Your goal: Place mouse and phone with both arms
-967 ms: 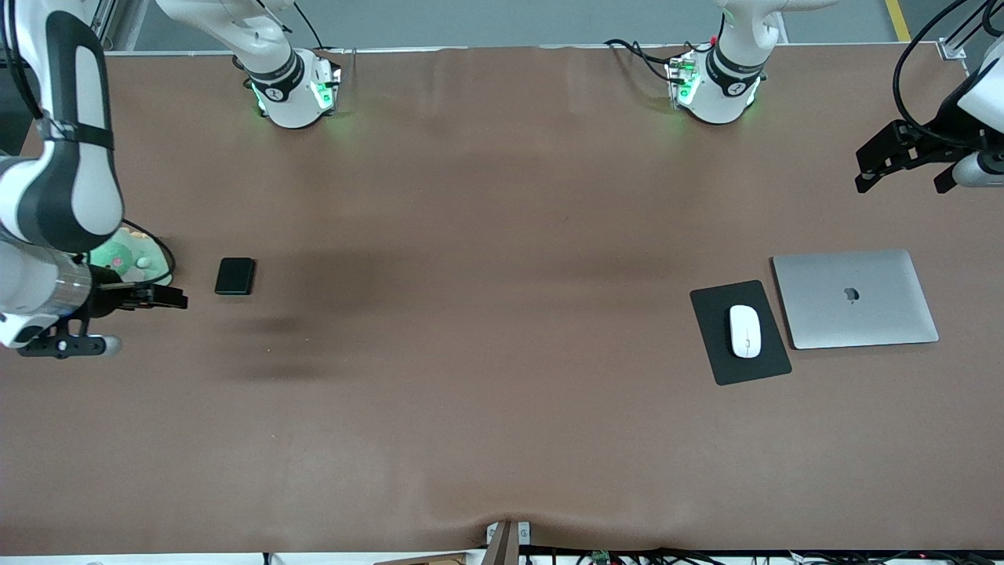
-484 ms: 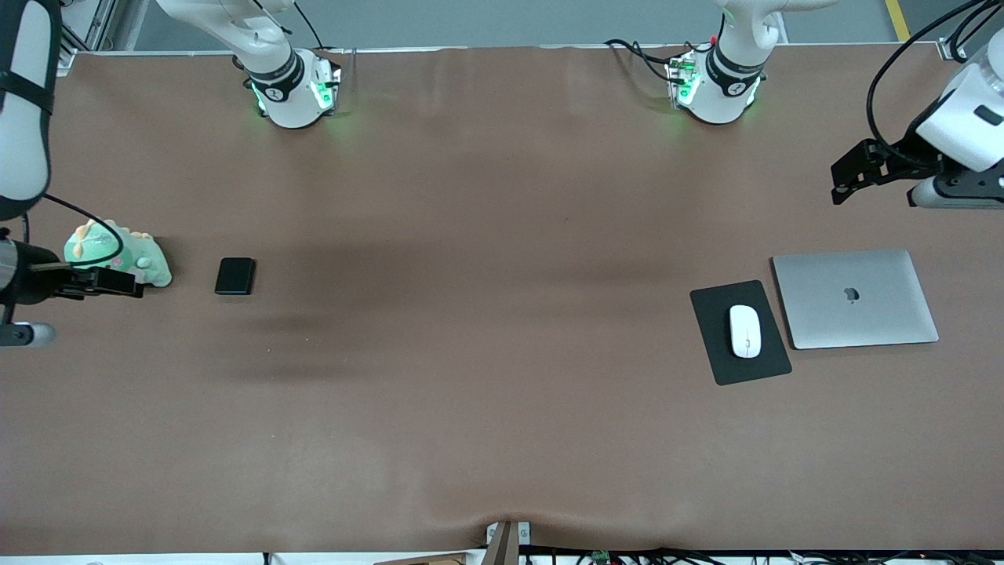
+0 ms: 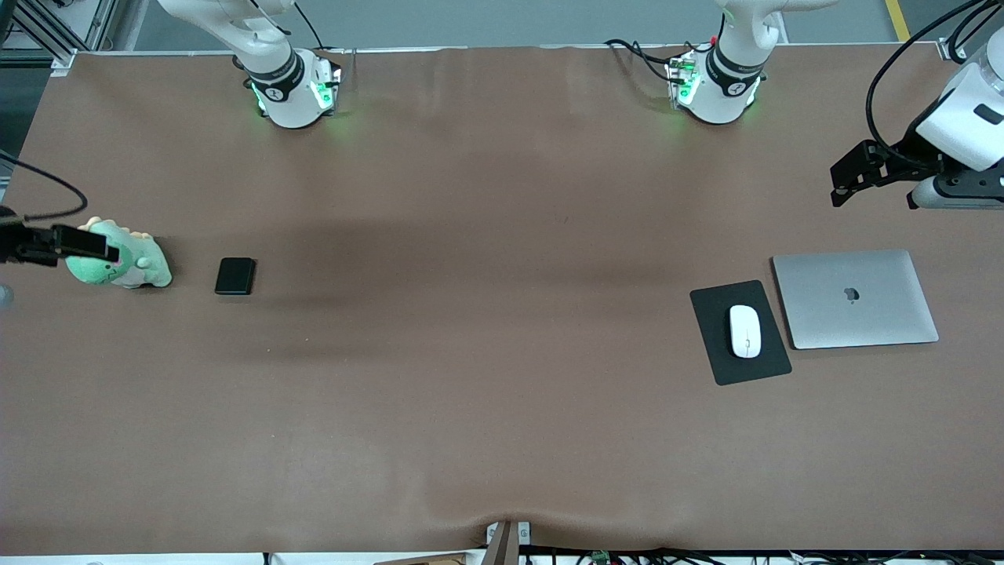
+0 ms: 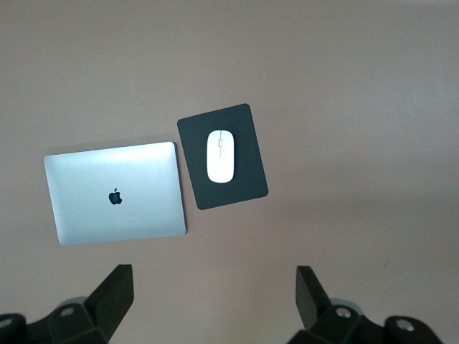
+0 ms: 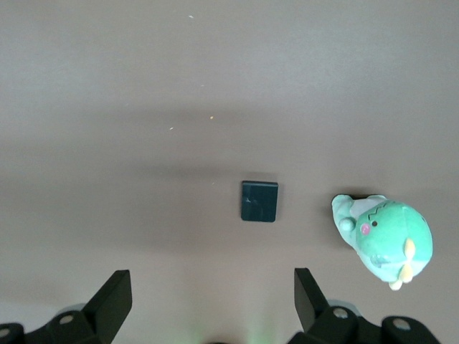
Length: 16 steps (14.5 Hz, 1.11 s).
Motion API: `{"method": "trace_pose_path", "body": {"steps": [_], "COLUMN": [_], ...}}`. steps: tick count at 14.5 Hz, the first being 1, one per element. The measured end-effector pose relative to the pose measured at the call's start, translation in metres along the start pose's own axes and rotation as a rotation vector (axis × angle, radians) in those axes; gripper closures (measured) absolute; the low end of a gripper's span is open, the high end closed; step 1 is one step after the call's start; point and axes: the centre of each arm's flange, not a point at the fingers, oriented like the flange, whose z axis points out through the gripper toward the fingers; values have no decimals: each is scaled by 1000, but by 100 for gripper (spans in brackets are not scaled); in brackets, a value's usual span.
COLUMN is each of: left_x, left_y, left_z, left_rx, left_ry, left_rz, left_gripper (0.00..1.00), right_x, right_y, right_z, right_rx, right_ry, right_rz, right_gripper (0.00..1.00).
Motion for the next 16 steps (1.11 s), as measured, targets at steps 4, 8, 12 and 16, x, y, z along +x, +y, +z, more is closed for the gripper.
{"method": "trace_pose_path", "body": {"steps": [4,8,12,16], "left_x": [0,1,1,1], "left_y": [-1,-1,-1,0], "left_z": [0,0,-1,-7], "left_rx": [0,0,0,-1], "left_ry": [2,4,7,20], "left_rz": [-1,-1,0,2], "left_gripper": [0,0,0,0], "right_x": [-39,-64,-92,-105], "right_y": [-4,-39,-54,-46], "right_z": [-40,-46,-44,-40], "right_rx": [13,-30,-47,-42], "right_ry": [20,4,25,35], "right_rz": [18,70,78,95], "right_gripper": [0,0,0,0]}}
